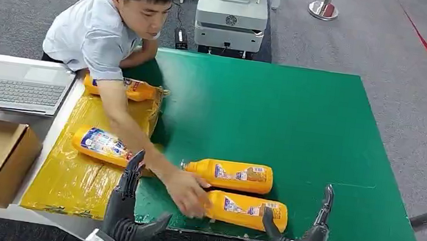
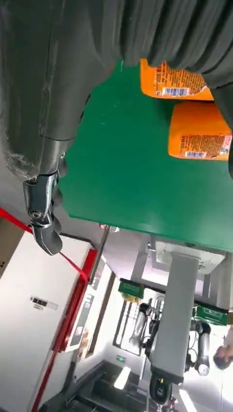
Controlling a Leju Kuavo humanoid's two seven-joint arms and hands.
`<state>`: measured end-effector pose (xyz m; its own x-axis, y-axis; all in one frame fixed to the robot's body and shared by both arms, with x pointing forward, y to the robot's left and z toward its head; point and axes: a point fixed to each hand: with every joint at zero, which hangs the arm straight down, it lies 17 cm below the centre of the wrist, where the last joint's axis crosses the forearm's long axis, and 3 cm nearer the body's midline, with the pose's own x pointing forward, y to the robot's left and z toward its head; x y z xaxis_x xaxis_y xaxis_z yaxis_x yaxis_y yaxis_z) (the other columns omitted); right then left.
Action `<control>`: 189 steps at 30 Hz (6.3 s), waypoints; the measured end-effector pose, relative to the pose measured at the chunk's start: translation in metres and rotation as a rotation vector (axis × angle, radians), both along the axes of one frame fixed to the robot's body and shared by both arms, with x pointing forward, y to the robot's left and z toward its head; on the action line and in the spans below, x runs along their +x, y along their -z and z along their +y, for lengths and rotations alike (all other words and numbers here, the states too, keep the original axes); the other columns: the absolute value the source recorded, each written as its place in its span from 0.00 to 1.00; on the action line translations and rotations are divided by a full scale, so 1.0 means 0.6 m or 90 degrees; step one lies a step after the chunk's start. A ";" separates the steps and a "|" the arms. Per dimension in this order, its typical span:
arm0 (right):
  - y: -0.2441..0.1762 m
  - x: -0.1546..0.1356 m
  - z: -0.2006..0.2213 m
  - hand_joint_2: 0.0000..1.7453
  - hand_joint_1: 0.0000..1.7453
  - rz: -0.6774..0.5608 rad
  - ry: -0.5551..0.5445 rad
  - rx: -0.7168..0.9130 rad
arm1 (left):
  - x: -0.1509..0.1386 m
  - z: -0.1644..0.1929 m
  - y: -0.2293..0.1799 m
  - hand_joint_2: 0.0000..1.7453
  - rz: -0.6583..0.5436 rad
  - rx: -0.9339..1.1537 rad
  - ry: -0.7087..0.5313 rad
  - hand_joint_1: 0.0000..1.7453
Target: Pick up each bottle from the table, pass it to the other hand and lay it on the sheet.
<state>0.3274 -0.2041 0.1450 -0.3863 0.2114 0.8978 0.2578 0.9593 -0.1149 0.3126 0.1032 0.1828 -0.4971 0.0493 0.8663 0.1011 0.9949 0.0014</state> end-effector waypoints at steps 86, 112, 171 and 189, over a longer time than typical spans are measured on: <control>0.321 0.029 0.027 1.00 0.00 0.339 -0.102 -0.867 | 0.032 -0.060 0.054 1.00 0.106 0.071 0.074 0.00; 0.357 0.056 -0.046 1.00 0.00 0.415 -0.038 -0.871 | 0.033 -0.059 0.054 1.00 0.102 0.079 0.064 0.00; 0.299 0.050 0.066 1.00 1.00 0.316 -0.267 -0.407 | 0.028 -0.017 -0.037 1.00 -0.012 -0.011 0.028 0.00; 0.134 0.066 0.091 1.00 1.00 0.125 -0.196 -0.254 | 0.044 -0.028 0.107 1.00 0.199 -0.093 0.074 0.00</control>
